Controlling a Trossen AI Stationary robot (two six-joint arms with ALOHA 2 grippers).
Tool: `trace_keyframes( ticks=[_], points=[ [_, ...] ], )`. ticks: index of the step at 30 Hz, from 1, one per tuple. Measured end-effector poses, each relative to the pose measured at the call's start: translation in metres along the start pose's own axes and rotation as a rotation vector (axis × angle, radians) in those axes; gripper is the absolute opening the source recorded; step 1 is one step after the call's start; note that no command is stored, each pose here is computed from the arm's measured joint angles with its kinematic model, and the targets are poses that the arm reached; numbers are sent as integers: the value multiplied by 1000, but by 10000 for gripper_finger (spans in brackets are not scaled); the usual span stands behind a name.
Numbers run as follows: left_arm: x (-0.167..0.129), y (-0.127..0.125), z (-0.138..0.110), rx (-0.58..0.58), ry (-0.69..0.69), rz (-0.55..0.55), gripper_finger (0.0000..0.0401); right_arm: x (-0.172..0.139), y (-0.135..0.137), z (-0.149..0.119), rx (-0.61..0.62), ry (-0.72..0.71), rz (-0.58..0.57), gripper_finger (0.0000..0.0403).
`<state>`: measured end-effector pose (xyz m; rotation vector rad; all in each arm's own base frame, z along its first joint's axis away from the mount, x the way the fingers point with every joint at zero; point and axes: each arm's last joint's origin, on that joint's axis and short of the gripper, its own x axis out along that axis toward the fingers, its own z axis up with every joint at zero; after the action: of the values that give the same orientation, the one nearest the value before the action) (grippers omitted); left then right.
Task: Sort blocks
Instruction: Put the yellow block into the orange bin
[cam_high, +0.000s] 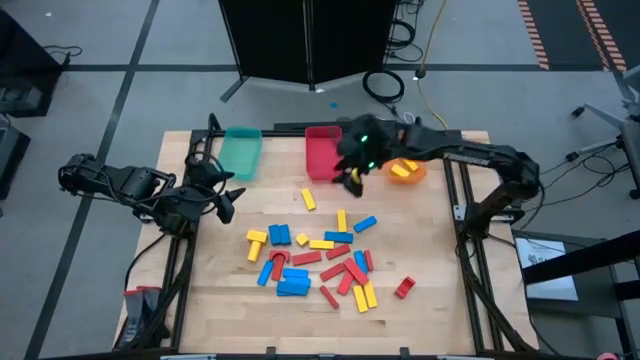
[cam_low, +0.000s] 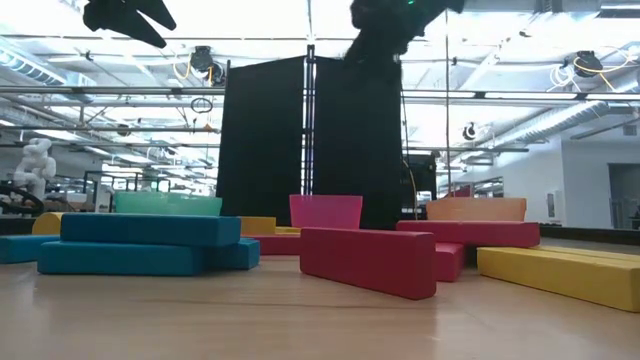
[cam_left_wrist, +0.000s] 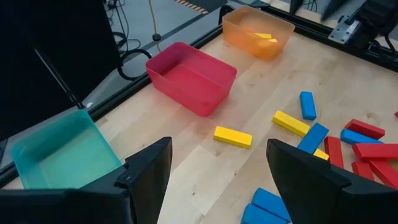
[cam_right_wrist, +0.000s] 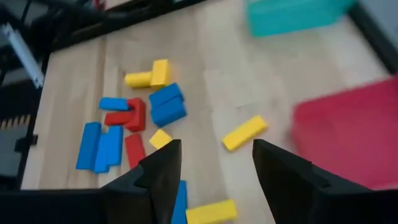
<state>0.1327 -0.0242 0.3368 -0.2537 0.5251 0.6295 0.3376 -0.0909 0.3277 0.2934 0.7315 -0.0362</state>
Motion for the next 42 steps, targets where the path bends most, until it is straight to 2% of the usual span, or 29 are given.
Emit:
trace_keyframes(
  ticks=[3, 6, 11, 13, 15, 17, 20, 23, 30, 35, 42],
  points=[
    [0, 0, 0, 0, 0, 0, 267, 30, 11, -4, -35, 39, 32, 192],
    [0, 0, 0, 2, 7, -5, 267, 56, 25, -6, -123, 88, 33, 192],
    [0, 3, -4, 5, 38, 13, 267, 89, 47, 3, -333, 145, -76, 192],
    [0, 4, -5, -29, 47, 23, 267, 98, 44, 7, -351, 201, -168, 192],
    [0, 5, -6, -64, 57, 31, 267, 105, 29, 11, -272, 256, -259, 192],
    [0, 6, -7, -93, 64, 38, 267, 111, 11, 13, -120, 275, -285, 192],
    [0, 6, -7, -97, 65, 40, 267, 117, -9, 15, 118, 284, -241, 192],
    [0, 6, -7, -95, 67, 42, 267, 129, -18, 9, 257, 320, -171, 192],
    [0, 7, -8, -78, 71, 46, 267, 160, -15, -2, 302, 328, -165, 192],
    [-1, 8, -8, -70, 78, 53, 267, 171, -17, -5, 338, 308, -217, 197],
    [-1, 7, -9, -72, 92, 42, 267, 176, -20, -8, 354, 301, -264, 252]
  ],
)
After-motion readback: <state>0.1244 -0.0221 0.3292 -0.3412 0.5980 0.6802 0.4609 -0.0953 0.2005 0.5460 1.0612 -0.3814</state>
